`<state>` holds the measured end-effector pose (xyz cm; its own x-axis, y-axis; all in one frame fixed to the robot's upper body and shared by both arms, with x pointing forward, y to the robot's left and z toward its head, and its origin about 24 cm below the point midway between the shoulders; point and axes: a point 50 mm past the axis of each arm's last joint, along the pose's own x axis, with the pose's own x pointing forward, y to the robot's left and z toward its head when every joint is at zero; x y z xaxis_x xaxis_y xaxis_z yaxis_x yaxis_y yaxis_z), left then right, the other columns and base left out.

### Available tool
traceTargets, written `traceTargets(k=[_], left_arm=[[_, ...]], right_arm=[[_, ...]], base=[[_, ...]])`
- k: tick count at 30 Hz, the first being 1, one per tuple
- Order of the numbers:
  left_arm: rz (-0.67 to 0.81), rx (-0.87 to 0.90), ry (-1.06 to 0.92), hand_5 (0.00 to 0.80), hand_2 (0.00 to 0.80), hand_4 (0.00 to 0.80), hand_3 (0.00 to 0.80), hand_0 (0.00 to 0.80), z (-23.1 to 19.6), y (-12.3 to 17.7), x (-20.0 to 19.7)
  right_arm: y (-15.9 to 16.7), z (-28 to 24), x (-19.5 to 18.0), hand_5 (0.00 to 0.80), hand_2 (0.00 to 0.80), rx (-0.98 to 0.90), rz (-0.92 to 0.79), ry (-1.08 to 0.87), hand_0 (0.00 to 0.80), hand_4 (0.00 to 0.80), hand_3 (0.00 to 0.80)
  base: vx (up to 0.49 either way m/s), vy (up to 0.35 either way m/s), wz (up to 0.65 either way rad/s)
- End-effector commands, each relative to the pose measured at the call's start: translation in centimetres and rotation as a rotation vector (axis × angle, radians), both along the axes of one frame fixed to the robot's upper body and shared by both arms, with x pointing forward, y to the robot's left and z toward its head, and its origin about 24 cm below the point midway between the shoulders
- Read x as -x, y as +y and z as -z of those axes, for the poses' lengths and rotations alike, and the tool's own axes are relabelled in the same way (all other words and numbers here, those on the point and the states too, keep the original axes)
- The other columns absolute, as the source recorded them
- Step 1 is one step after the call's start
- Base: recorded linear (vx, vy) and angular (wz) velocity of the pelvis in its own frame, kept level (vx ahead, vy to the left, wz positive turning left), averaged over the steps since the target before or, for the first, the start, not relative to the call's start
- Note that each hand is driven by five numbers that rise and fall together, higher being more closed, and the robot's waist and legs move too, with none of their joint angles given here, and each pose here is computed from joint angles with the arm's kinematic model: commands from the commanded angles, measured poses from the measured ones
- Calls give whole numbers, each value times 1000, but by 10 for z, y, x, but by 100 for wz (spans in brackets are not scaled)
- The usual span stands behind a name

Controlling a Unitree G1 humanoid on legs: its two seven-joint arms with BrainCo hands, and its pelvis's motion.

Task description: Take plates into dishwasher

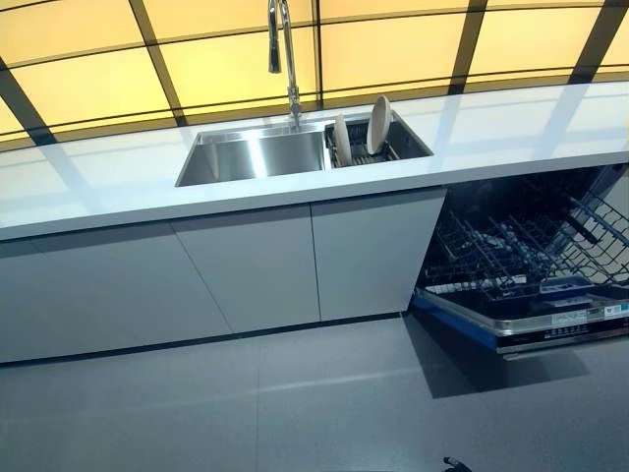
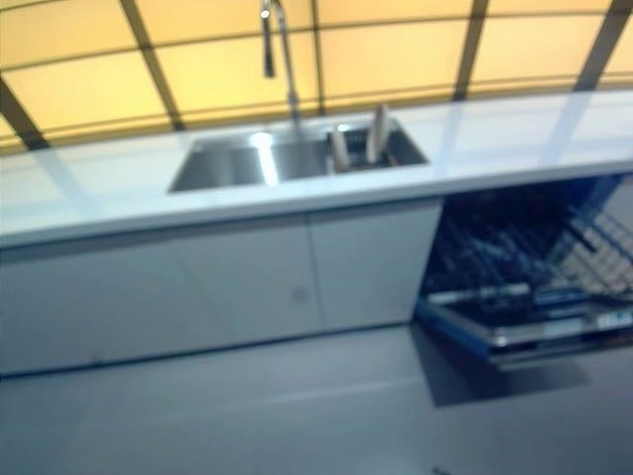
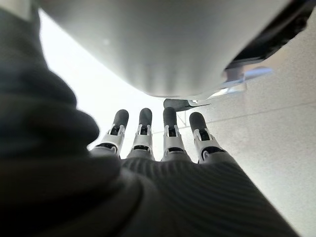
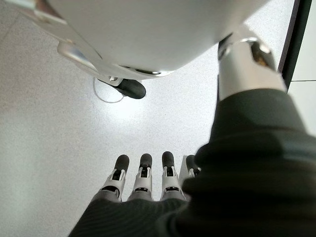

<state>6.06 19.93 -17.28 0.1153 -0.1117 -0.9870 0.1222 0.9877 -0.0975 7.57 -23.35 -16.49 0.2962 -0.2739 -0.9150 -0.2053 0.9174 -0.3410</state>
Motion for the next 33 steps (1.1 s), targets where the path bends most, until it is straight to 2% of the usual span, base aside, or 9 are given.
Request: traceTargets(k=[1,6,14,19,21,28,31,33], left_arm=[[31,37,13,0,0,0,0,0,2,-22,-10],[30,14,10,0,0,0,0,0,1,-19,-11],[52,18,-33,0,0,0,0,0,-1,-20,-25],[-100,-17,-135,0,0,0,0,0,-5,-17,-42],[-242,2,-189,0,0,0,0,0,-6,-14,-45],[-293,-15,-160,0,0,0,0,0,-2,-8,-21],[-344,-15,-143,0,0,0,0,0,0,-13,-15],[-364,-25,-135,0,0,0,0,0,0,-9,-14]], right_arm=[[22,3,-11,0,0,-50,-37,-21,0,0,0],[23,1,-20,0,0,-71,-51,-57,0,0,0],[10,-9,-41,0,0,177,-172,-148,0,0,0],[6,-14,-53,0,0,210,-192,-182,0,0,0],[2,-16,-54,0,0,241,-200,-198,0,0,0],[2,-13,-46,0,0,201,-155,-178,0,0,0],[-2,-9,-32,0,0,166,-134,-133,0,0,0],[3,-7,-30,0,0,104,-178,-118,0,0,0]], base=[[1,-47,0],[-2,-57,0],[-6,-101,-1],[14,-115,-3],[254,-12,-15],[486,61,-77],[551,173,1],[483,182,-21]])
